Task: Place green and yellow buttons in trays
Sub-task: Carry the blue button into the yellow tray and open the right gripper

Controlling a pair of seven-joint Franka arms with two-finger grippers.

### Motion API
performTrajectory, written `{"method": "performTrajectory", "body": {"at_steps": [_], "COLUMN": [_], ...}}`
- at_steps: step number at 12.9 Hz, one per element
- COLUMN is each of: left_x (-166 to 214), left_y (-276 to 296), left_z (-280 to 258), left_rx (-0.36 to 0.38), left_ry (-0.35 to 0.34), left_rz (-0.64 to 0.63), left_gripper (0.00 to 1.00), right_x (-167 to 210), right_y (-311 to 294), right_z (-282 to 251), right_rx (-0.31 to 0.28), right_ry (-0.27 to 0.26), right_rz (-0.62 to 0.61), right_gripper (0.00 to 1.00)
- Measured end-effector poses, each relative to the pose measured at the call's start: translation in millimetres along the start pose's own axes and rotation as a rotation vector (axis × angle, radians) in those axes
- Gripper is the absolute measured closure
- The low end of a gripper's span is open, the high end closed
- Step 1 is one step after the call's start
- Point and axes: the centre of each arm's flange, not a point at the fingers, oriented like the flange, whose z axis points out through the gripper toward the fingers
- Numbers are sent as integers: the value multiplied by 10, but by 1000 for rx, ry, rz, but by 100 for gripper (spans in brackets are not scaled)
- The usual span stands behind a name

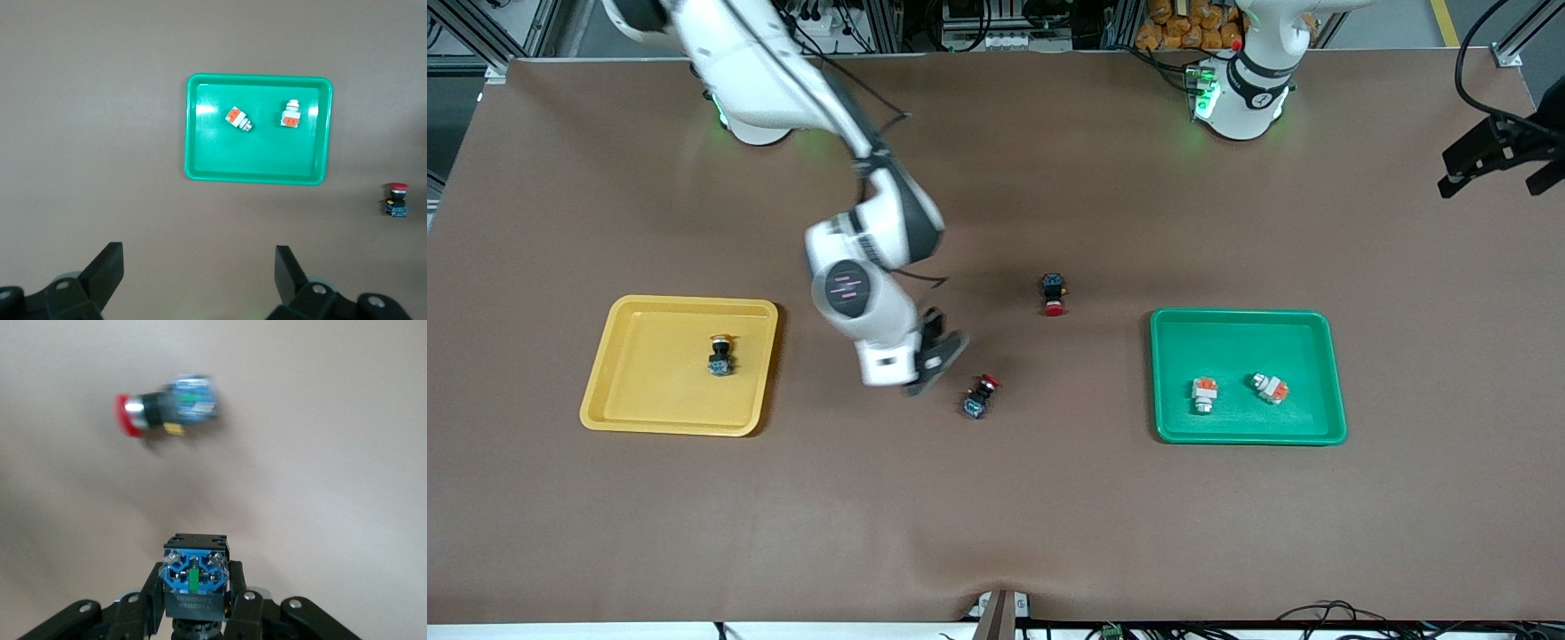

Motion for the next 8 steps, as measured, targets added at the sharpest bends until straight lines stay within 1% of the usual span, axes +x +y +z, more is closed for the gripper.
{"method": "performTrajectory", "body": {"at_steps": [2, 3, 5, 8], "left_x": [75, 93, 103, 99], "left_y": [4, 9, 11, 19], "left_z": [41, 45, 43, 54], "left_rx": [-1, -1, -1, -2], "left_ry": [-5, -6, -9, -17], "left_rz": [19, 23, 31, 33], "left_gripper": [0, 0, 0, 0], "right_x": [-392, -632, -1127, -1993], "right_y": [813, 1190, 1854, 2716], "right_z": [-545, -716, -815, -722], "right_rx": [16, 25, 40, 83], "right_ry": [14, 14, 4, -32], "right_rz": [126, 185, 275, 379], "right_gripper": [59, 59, 59, 59]}}
